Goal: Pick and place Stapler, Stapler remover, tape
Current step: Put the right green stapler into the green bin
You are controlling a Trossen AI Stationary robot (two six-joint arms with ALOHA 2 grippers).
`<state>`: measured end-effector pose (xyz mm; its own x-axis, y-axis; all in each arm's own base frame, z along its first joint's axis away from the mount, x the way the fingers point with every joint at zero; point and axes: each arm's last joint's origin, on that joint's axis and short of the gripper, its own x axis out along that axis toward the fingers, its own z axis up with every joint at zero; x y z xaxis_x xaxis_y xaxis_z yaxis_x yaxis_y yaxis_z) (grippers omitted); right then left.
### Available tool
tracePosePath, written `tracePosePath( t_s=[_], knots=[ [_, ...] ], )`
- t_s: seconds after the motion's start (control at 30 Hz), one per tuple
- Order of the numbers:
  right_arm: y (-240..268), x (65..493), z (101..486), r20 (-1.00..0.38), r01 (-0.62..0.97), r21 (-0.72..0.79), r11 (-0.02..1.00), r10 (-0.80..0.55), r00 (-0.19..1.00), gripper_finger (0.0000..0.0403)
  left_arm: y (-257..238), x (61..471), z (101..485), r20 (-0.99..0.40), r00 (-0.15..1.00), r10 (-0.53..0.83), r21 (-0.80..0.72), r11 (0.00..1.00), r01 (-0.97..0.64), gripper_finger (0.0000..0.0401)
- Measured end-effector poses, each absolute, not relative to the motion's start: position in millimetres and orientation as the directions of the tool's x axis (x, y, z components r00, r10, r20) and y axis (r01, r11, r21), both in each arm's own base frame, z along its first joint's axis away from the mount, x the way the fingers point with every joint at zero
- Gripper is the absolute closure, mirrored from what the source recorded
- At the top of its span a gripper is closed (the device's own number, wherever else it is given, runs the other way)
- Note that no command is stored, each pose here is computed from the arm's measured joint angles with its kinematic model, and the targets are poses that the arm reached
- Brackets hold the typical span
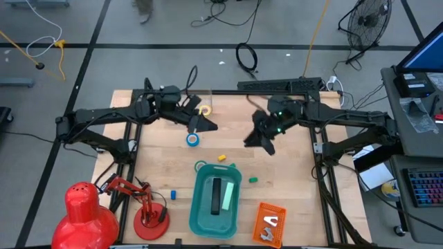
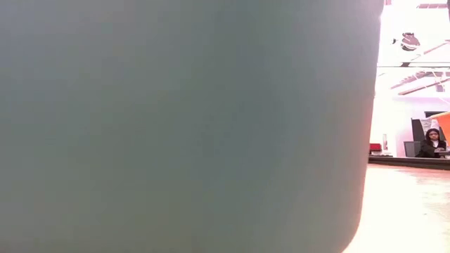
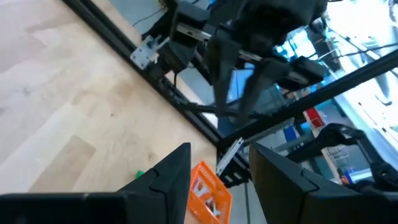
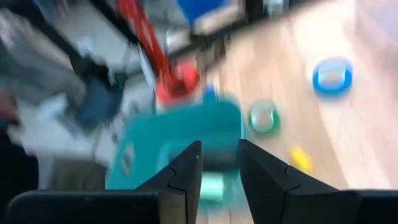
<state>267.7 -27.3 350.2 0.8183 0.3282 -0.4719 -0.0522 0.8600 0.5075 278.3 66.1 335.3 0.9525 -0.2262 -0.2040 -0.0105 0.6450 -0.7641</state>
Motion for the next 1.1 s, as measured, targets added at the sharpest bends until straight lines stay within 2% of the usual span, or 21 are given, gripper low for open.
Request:
tracePosePath(
  t_s=[0.1, 0.23, 0.4, 0.67, 0.9, 1.1],
  knots=[
    [-19.6, 261.0, 338.4, -0.577, -0.045, 0.491, 0.870, 0.364, 0.731, 0.0307, 57.1, 277.2, 339.8, -0.186, 0.952, -0.244, -0.759, 0.651, 0.018, 0.0238],
    [-6.2, 260.2, 318.0, -0.632, -0.059, 0.493, 0.868, 0.404, 0.662, 0.0304, 46.4, 274.3, 341.2, -0.197, 0.937, -0.289, -0.760, 0.649, 0.041, 0.0238],
    [17.5, 263.8, 283.9, -0.617, -0.087, 0.535, 0.840, 0.459, 0.639, 0.0282, 36.8, 265.2, 346.7, -0.201, 0.918, -0.343, -0.755, 0.651, 0.078, 0.0238],
    [48.5, 265.2, 226.5, -0.603, -0.016, 0.624, 0.781, 0.495, 0.625, 0.0216, 4.3, 241.0, 355.1, -0.255, 0.867, -0.428, -0.702, 0.698, 0.138, 0.0238],
    [54.3, 278.1, 222.4, -0.538, -0.006, 0.666, 0.745, 0.487, 0.688, 0.0198, -23.0, 234.1, 355.3, -0.292, 0.855, -0.429, -0.681, 0.721, 0.130, 0.0238],
    [52.8, 273.5, 215.3, -0.611, 0.056, 0.631, 0.774, 0.451, 0.651, 0.0206, -37.4, 233.0, 353.1, -0.315, 0.848, -0.425, -0.663, 0.739, 0.124, 0.0238]
  ],
)
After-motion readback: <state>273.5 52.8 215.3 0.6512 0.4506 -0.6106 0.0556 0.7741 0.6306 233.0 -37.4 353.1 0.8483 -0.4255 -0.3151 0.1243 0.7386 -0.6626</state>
